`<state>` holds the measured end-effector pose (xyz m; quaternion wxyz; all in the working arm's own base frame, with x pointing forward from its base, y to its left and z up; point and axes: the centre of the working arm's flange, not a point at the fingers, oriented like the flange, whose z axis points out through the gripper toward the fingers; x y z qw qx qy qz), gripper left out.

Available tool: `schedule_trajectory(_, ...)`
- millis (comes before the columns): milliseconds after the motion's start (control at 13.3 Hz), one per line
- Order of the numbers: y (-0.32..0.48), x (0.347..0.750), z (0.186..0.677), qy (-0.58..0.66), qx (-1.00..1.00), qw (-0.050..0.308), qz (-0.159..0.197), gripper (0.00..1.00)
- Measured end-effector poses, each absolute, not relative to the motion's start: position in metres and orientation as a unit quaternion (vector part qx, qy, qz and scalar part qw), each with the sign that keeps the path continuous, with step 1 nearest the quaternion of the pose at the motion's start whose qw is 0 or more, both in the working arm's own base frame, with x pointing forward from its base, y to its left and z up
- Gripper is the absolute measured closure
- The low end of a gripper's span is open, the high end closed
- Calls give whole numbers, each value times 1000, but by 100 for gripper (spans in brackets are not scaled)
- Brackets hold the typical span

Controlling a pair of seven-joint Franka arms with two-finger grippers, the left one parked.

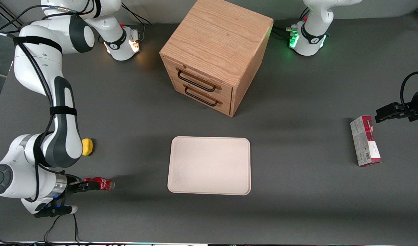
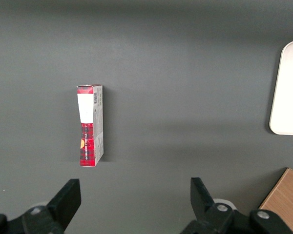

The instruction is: Place coke bottle on tray

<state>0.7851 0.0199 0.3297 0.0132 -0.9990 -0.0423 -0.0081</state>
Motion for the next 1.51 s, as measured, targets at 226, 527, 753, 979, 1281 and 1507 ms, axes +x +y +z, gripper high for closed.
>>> schedule_trajectory(226,20,782,320,-42,-999,13,2,0)
schedule_trajectory(527,20,780,320,-41,-999,14,6,12)
schedule_trajectory(753,18,778,335,-41,-999,13,7,49)
schedule_trajectory(979,16,774,340,-42,-999,8,19,65)
schedule_trajectory(1281,15,773,338,-43,-999,3,22,65)
schedule_trajectory(1507,14,772,344,-44,-999,-1,20,65)
